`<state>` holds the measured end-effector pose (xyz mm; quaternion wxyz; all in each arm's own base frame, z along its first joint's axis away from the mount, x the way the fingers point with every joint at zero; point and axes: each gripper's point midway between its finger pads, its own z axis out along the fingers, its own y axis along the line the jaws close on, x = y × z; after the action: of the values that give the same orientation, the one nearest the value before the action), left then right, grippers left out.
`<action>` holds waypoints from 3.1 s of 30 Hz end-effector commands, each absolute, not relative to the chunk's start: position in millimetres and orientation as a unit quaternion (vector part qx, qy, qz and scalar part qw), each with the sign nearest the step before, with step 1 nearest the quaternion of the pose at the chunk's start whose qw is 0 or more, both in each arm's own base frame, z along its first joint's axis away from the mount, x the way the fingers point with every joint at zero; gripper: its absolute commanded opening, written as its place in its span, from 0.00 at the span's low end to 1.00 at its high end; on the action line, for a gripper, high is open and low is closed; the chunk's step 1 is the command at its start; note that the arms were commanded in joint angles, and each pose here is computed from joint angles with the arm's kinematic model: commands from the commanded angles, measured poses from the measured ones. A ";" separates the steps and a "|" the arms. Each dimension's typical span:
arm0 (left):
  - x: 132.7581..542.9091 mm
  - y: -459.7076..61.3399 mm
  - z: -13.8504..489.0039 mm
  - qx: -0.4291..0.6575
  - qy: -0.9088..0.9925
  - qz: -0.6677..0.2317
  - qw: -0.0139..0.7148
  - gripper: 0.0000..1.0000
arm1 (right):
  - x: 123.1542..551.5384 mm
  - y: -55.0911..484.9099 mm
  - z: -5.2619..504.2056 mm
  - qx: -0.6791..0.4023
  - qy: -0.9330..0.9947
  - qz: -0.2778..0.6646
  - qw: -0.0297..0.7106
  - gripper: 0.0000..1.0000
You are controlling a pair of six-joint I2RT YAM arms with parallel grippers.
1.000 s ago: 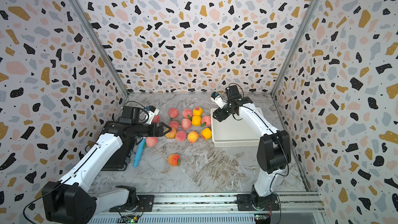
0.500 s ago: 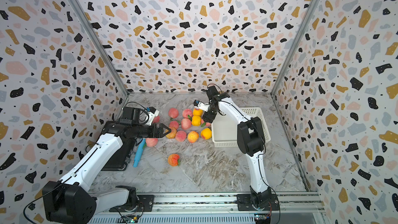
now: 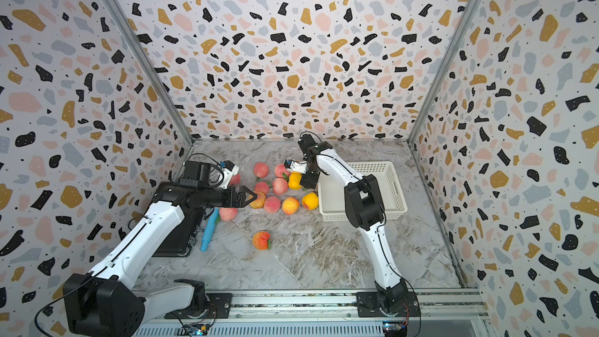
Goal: Put the peaches into the basket
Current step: Pick up the peach from the center of the board, then place the peach in the basket.
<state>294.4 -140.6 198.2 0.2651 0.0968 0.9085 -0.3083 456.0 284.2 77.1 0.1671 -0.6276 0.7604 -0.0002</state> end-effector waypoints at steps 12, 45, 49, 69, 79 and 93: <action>289.1 -140.0 201.3 0.104 0.907 -0.306 0.270 0.99 | 461.4 285.0 74.6 -0.636 0.755 -0.040 0.158 0.72; 286.0 -144.4 211.9 0.118 0.897 -0.319 0.281 0.98 | 453.1 223.7 264.1 -0.429 0.824 -0.084 0.359 0.50; 283.5 -147.4 217.5 0.127 0.890 -0.329 0.288 0.97 | 456.3 162.9 257.1 -0.290 0.875 -0.073 0.380 0.51; 238.0 -200.1 249.4 0.272 0.826 -0.374 0.322 0.96 | 467.8 -12.8 111.8 0.115 0.955 -0.021 0.273 0.53; 271.9 -163.6 213.1 0.167 0.900 -0.254 0.312 0.96 | 466.3 -17.3 85.7 0.117 0.962 -0.010 0.248 0.68; 285.4 -92.3 171.0 -0.022 0.954 -0.088 0.284 0.99 | 456.8 -9.1 132.2 0.102 0.951 0.014 0.292 0.90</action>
<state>283.9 -115.4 178.3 0.2826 0.0313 0.9489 -0.1372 460.1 -11.5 85.7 0.2485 0.1050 0.9629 -0.0013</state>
